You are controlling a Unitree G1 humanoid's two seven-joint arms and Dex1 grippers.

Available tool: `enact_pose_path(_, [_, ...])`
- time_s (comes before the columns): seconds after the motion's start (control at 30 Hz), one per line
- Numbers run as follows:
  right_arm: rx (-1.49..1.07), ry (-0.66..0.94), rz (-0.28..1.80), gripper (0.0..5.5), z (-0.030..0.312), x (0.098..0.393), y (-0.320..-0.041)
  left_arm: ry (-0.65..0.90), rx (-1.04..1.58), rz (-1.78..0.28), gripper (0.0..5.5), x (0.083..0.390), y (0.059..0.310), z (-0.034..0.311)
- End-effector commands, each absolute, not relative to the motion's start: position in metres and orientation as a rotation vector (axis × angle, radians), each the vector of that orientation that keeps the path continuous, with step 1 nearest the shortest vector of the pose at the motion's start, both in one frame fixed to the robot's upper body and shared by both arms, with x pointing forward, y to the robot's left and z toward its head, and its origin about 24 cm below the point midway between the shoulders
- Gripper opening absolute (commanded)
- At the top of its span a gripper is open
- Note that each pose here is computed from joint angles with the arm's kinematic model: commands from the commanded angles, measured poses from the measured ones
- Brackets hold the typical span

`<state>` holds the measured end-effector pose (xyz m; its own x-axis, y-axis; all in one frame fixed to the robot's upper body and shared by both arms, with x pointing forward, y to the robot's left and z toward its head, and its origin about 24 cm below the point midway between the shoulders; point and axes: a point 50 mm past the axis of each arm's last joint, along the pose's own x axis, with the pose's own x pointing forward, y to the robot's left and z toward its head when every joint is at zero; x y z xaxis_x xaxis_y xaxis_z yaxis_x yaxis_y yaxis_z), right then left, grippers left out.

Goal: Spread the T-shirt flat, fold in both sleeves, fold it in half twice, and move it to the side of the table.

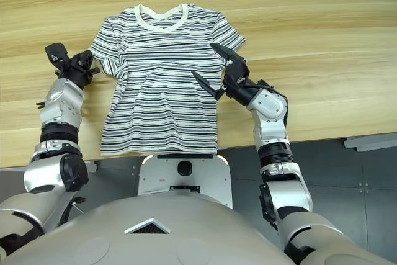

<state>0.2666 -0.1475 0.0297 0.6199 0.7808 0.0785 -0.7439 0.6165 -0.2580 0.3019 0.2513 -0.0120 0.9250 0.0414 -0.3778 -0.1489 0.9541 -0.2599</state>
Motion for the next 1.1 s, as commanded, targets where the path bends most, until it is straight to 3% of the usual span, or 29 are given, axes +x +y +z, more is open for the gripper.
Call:
enact_pose_path(0.03, [-0.214,-0.209,0.888,3.97,0.033,0.27,-0.144,0.459,-0.298,0.035,0.44,0.292,0.237,-0.03])
enact_pose_path(0.1, [-0.213,-0.211,0.884,3.97,0.033,0.271,-0.144,0.444,-0.292,0.016,0.12,0.294,0.235,-0.028])
enact_pose_path(0.7, [-0.191,-0.21,0.869,3.97,0.028,0.271,-0.141,0.221,-0.25,0.184,0.12,0.307,0.267,0.006])
enact_pose_path(1.1, [-0.173,-0.204,0.869,3.97,0.022,0.27,-0.136,0.232,-0.148,-0.061,0.12,0.334,0.229,0.021])
